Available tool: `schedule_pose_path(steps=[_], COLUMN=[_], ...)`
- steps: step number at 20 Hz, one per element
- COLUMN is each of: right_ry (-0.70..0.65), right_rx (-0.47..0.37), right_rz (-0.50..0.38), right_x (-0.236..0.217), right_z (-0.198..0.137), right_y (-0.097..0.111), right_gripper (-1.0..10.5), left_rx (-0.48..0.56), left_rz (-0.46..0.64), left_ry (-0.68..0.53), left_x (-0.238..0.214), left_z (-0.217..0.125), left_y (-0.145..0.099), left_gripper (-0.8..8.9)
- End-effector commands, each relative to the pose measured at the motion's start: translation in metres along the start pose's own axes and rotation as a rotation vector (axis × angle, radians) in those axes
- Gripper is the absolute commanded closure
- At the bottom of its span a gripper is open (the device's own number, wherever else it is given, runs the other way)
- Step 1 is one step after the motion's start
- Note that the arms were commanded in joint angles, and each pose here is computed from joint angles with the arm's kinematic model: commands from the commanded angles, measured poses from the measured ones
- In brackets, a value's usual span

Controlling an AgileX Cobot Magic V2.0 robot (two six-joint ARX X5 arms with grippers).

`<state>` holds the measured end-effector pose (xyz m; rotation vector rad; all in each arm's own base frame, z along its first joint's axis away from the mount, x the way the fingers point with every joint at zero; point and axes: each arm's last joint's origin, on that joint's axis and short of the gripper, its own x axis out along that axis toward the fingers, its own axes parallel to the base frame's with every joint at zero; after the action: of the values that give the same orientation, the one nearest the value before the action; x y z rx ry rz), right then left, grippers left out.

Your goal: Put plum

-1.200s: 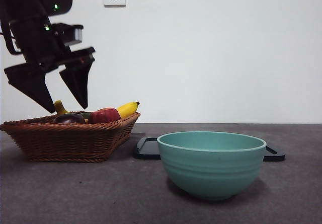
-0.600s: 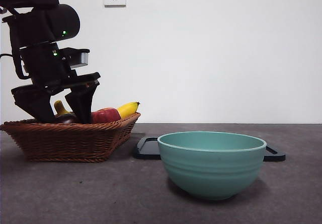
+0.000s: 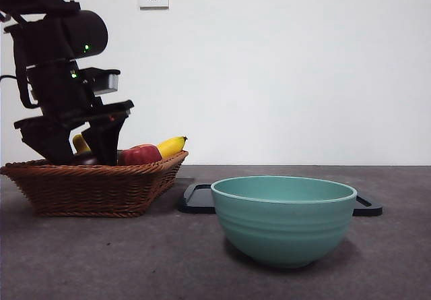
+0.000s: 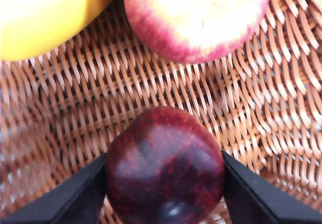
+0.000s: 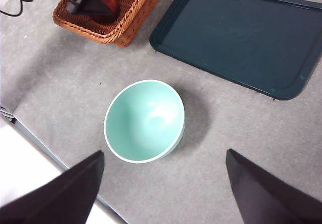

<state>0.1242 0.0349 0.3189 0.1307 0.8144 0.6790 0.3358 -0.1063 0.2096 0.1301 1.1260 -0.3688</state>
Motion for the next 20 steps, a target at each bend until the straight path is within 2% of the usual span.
schedule_pose_path(steps=[1, 5, 9, 15, 20], right_ry=[-0.018, -0.018, -0.018, -0.018, -0.017], right_rx=[-0.010, -0.010, -0.010, -0.010, -0.010], right_rz=[0.003, 0.003, 0.003, 0.003, 0.003], right_x=[-0.002, -0.002, -0.002, -0.002, -0.002], right_z=[0.005, 0.005, 0.005, 0.005, 0.005], right_y=[0.002, 0.002, 0.002, 0.002, 0.002], right_gripper=[5.6, 5.6, 5.6, 5.6, 5.6], left_rx=[0.042, 0.107, 0.239, 0.440, 0.536], left_rz=[-0.007, -0.064, -0.183, -0.315, -0.366], left_ry=[-0.112, -0.217, -0.261, -0.226, -0.163], left_x=[-0.034, -0.088, -0.123, -0.112, -0.078], left_z=[0.009, 0.001, -0.015, -0.031, -0.039], left_y=[-0.009, -0.035, -0.080, -0.151, -0.193], left_gripper=[5.47, 5.47, 5.47, 5.47, 5.47])
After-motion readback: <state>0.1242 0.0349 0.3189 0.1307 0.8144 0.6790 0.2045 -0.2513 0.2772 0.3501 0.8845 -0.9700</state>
